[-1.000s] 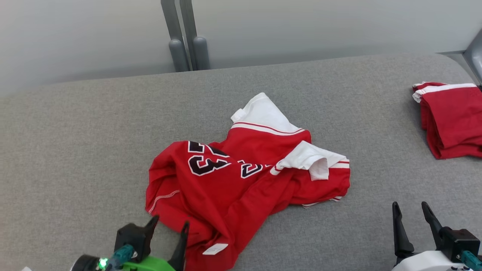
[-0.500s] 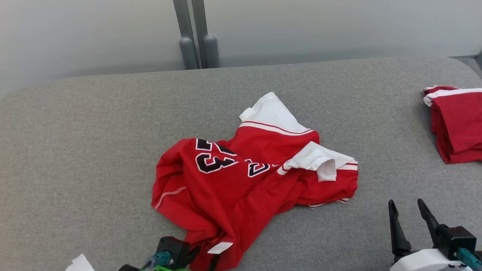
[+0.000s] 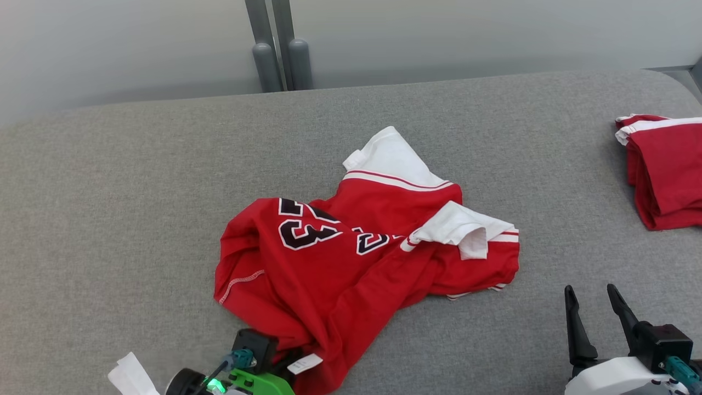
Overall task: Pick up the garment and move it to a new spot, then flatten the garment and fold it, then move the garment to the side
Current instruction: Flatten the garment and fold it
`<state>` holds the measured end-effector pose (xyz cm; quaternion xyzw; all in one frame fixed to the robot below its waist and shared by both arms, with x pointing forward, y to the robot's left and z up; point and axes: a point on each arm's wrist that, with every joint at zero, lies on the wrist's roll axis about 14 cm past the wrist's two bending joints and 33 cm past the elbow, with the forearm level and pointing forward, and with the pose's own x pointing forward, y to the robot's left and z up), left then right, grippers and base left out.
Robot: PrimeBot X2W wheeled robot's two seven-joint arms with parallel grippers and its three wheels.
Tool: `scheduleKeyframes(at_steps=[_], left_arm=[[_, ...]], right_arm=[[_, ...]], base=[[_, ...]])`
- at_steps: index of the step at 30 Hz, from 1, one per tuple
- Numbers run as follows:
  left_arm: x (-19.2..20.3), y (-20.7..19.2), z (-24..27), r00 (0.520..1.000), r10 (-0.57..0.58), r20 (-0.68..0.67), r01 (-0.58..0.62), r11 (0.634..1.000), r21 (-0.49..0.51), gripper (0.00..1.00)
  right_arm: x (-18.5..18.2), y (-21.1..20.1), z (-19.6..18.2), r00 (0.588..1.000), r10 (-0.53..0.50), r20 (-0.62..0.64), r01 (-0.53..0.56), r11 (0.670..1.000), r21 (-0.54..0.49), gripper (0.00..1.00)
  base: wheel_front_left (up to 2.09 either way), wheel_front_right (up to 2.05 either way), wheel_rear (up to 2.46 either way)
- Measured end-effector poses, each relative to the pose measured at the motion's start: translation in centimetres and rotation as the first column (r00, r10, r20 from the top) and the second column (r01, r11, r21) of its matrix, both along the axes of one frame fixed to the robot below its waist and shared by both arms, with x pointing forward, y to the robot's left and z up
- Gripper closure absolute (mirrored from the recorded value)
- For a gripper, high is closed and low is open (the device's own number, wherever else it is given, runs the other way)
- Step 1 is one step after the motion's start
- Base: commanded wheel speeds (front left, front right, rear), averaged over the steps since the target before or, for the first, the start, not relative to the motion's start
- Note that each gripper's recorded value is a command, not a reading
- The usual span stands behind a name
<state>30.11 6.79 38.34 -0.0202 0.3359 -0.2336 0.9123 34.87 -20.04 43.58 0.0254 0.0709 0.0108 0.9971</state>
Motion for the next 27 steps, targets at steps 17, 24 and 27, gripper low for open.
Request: scheduleKeyframes(at_steps=[17,24,27], left_arm=[[8.0,10.5,10.5,0.866,0.423,0.266,-0.358,0.897,-0.26,1.0],[8.1,14.2,12.8,0.769,0.56,0.308,-0.452,0.818,-0.356,1.0],[7.6,16.1,12.2,0.745,0.595,0.301,-0.498,0.796,-0.344,1.0]], right_arm=[[0.9,1.2,-0.1,0.999,0.035,0.0,-0.035,0.999,0.005,0.0],[1.7,2.1,-0.1,0.998,0.068,0.004,-0.068,0.998,0.005,0.0],[1.9,2.9,-0.3,0.996,0.094,-0.002,-0.094,0.996,0.007,0.0]], base=[[0.0,0.0,0.0],[0.0,0.0,0.0],[0.0,0.0,0.0]])
